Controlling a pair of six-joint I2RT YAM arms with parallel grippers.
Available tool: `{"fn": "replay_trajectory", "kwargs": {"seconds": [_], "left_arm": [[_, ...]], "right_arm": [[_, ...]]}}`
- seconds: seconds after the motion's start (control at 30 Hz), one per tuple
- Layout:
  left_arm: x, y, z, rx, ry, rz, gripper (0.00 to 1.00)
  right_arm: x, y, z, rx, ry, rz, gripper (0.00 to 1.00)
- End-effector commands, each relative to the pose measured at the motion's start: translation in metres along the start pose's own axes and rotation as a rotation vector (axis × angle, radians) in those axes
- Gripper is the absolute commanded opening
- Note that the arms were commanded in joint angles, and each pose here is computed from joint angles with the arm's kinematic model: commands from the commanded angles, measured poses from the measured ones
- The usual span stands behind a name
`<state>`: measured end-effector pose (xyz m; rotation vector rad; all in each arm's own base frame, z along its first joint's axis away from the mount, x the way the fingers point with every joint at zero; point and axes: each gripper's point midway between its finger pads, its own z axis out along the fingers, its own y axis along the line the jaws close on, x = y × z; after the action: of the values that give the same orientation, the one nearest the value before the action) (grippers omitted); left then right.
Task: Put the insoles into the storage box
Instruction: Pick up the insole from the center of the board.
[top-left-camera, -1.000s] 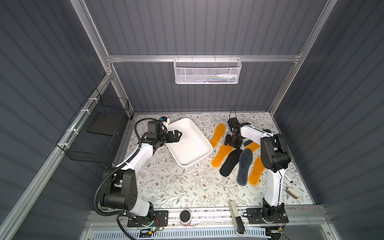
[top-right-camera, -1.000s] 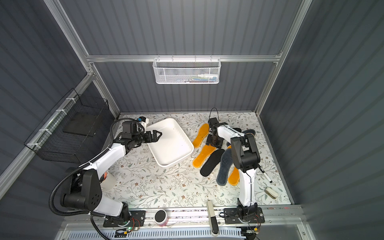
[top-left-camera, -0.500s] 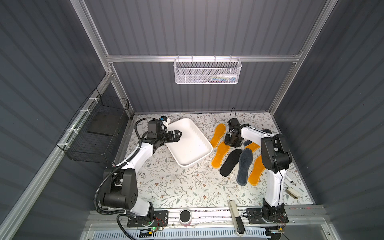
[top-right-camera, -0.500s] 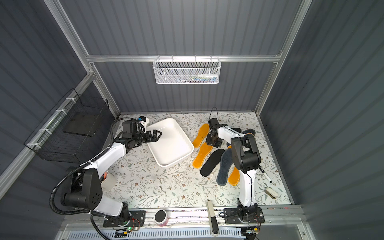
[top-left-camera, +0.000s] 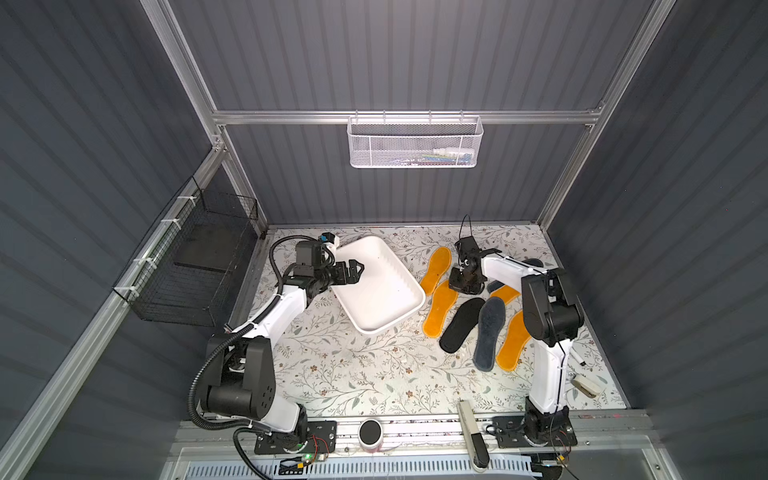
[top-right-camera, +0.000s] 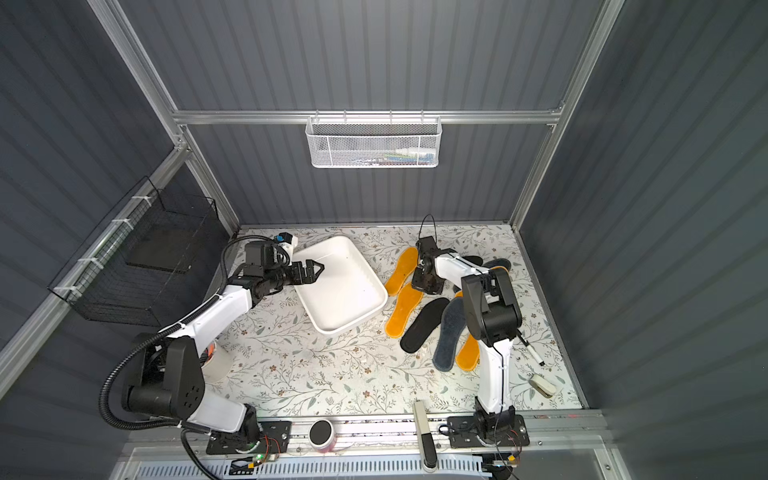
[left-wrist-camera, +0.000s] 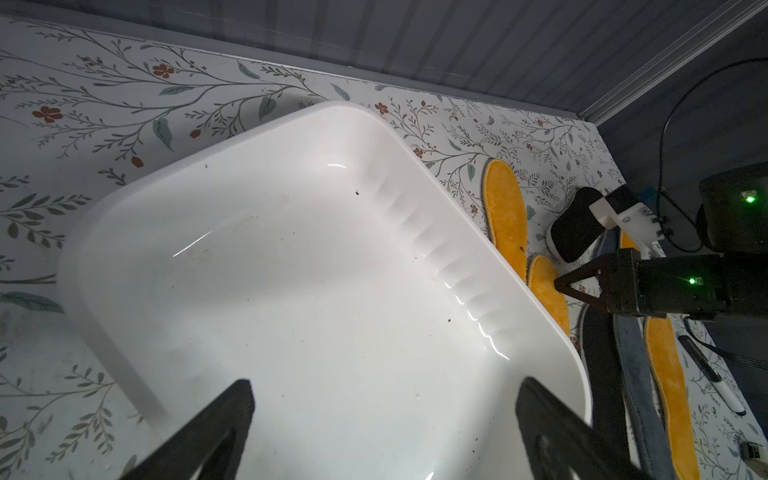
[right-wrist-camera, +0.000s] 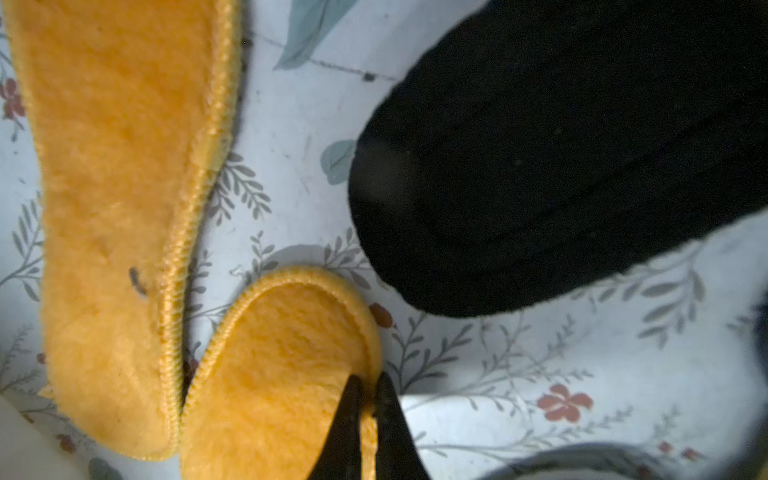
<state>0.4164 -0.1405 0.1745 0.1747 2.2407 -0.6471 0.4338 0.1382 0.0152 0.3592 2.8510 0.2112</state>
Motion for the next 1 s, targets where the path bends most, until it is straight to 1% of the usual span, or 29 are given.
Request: {"fn": "replay_trajectory", "kwargs": {"seconds": [0.0,0.07,0.2,0.33,0.47,0.7,0.8,0.83,0.97], "left_arm": [[-0.004,-0.002,-0.001,-0.001,0.004,0.008,1.00],[-0.003,-0.002,-0.001,-0.002,0.006,0.007,1.00],[-0.003,-0.002,-0.001,-0.001,0.008,0.009,1.00],[-0.003,-0.002,-0.002,-0.002,0.008,0.010,1.00],[-0.002,-0.003,-0.003,-0.003,0.009,0.013,1.00],[-0.002,-0.003,-0.004,-0.002,0.007,0.014,1.00],[-0.002,-0.003,-0.004,-0.002,0.008,0.011,1.00],[-0.002,-0.003,-0.004,-0.002,0.007,0.010,1.00],[-0.005,-0.009,-0.004,0.030,-0.003,0.008,1.00]], "right_arm": [[0.046,-0.019,0.026,0.089,0.158,-0.021,0.04],[0.045,-0.017,0.025,0.079,0.157,-0.020,0.01],[0.037,-0.006,0.017,0.024,0.127,-0.016,0.00],[0.022,0.016,0.002,-0.111,0.054,-0.014,0.00],[0.007,0.032,-0.016,-0.216,-0.022,-0.019,0.00],[0.000,0.032,-0.038,-0.243,-0.069,-0.039,0.00],[0.002,0.032,-0.045,-0.271,-0.068,-0.044,0.00],[-0.003,0.034,-0.048,-0.292,-0.094,-0.048,0.00],[-0.002,0.036,-0.059,-0.349,-0.102,-0.053,0.00]]}}
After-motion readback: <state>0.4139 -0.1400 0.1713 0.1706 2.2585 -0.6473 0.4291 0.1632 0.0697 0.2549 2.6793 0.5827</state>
